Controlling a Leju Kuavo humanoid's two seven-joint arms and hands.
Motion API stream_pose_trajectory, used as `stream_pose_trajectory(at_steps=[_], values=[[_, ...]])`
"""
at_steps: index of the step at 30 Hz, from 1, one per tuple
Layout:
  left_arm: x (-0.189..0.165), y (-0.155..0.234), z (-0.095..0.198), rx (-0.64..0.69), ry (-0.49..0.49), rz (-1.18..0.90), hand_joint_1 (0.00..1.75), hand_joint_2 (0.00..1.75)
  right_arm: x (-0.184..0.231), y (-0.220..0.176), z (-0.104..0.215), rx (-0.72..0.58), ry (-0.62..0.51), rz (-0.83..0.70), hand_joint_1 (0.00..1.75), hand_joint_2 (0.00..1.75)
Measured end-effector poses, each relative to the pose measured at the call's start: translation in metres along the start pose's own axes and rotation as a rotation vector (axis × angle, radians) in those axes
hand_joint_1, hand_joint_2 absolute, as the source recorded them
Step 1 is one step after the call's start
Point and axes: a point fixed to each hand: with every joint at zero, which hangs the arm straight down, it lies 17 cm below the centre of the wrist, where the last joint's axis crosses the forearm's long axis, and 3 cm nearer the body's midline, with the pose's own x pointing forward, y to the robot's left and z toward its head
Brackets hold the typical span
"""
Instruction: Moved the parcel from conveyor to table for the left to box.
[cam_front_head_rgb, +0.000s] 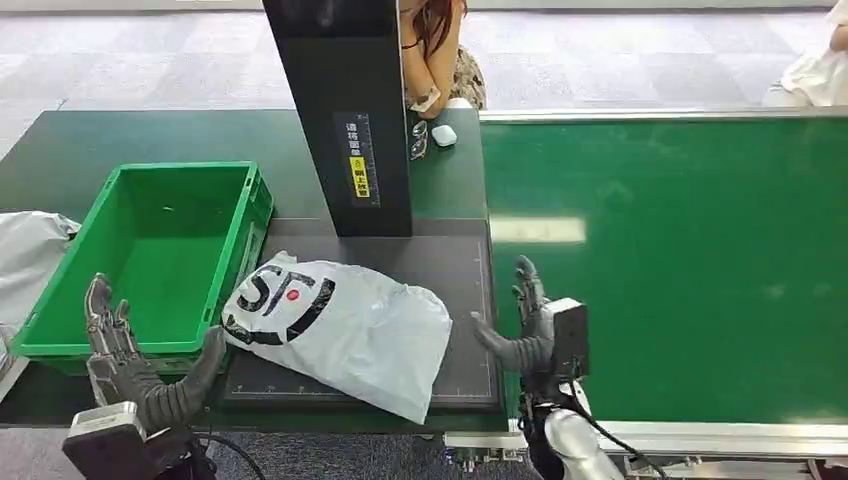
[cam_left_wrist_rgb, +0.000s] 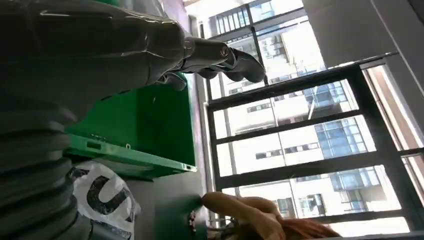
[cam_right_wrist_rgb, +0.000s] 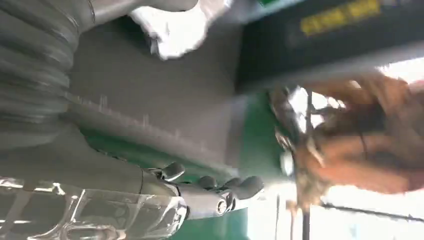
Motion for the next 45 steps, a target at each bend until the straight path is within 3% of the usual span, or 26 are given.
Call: stream_pose_trajectory(at_steps=[5, 12, 20, 32, 45], values=[[-0.008, -0.022, 0.006, -0.114, 0.042, -0.021, 0.00, 1.75, 0.028, -0.041, 0.009, -0.125, -0.075, -0.070, 0.00, 1.75], [-0.033, -0.107, 0.056, -0.582, 0.090, -0.228, 0.00, 1.75, 0.057, -0.080, 0.023, -0.233, -0.129, -0.194, 0.00, 1.75], [-0.053, -0.177, 0.119, -0.997, 0.007, -0.407, 0.00, 1.75, 0.070, -0.074, 0.022, -0.212, -0.150, -0.254, 0.00, 1.75], [-0.093, -0.252, 0.121, -1.302, -0.187, -0.541, 0.00, 1.75, 0.095, -0.059, 0.019, -0.155, -0.195, -0.339, 0.00, 1.75], [-0.114, -0.258, 0.094, -1.350, -0.211, -0.619, 0.00, 1.75, 0.110, -0.062, 0.040, -0.129, -0.230, -0.370, 0.00, 1.75]])
